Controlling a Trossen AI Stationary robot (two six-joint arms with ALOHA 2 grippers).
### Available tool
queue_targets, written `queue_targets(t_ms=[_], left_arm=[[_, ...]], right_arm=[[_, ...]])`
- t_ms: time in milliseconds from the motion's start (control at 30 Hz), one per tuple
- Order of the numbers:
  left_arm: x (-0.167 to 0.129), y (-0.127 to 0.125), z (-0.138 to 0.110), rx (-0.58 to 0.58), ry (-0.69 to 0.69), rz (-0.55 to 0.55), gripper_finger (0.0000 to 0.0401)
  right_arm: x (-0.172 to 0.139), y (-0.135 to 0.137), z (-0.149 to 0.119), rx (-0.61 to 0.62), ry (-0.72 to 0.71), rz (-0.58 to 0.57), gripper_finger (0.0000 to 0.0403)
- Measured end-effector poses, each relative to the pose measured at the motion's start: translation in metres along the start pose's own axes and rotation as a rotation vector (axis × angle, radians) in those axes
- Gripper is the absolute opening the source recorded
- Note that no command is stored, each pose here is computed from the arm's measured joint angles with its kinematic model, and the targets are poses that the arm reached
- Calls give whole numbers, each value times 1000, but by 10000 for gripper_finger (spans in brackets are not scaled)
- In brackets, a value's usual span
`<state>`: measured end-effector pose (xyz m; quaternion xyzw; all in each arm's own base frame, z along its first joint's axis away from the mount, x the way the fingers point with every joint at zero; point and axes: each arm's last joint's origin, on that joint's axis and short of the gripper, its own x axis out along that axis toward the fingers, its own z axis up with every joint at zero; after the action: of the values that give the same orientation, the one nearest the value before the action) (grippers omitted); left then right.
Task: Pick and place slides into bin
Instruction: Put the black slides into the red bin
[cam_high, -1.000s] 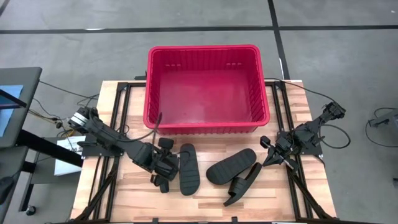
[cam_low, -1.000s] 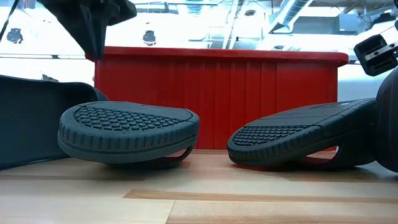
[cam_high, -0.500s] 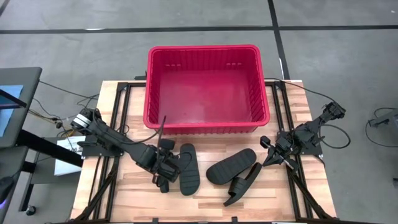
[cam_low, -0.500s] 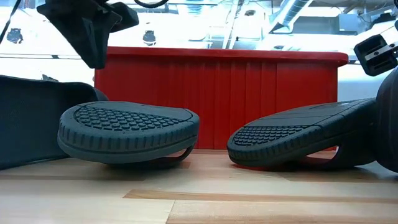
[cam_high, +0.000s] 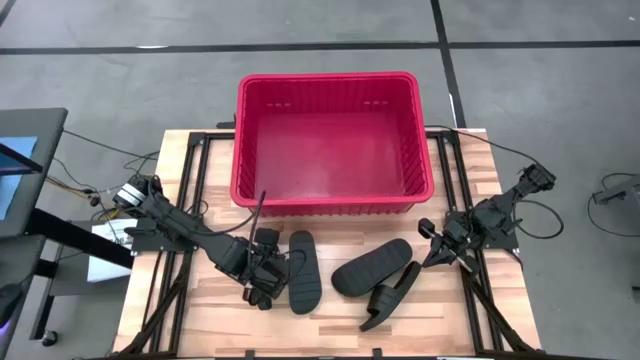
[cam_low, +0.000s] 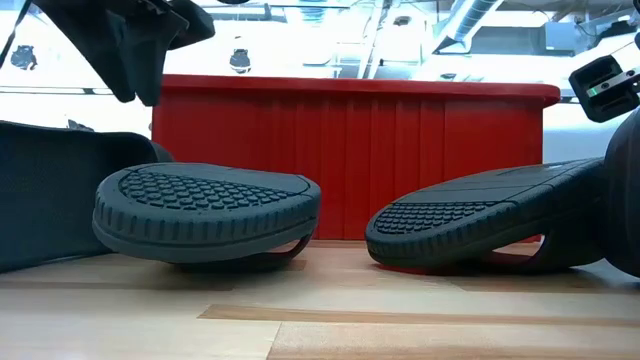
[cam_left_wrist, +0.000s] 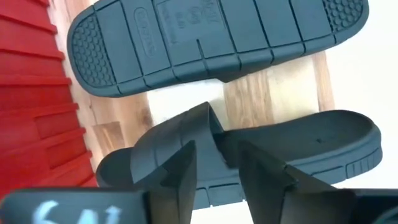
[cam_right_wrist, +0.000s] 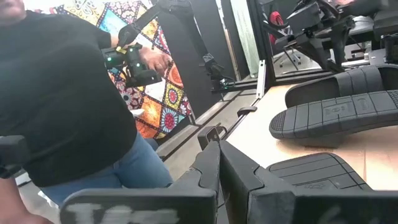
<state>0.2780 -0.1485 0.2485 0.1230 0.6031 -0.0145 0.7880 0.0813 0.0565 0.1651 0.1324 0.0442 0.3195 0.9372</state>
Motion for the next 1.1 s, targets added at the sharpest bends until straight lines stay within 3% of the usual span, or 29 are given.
queue_targets(t_ms=[433,667,1100], left_arm=[[1,-4,0,10,-13,38,158],[23,-14,7,77,30,34,161],[28,-14,4,96,62,98,161]], right_arm=[[0,0,0,0,0,0,0],[0,0,0,0,-1,1,0],[0,0,0,0,0,0,0]])
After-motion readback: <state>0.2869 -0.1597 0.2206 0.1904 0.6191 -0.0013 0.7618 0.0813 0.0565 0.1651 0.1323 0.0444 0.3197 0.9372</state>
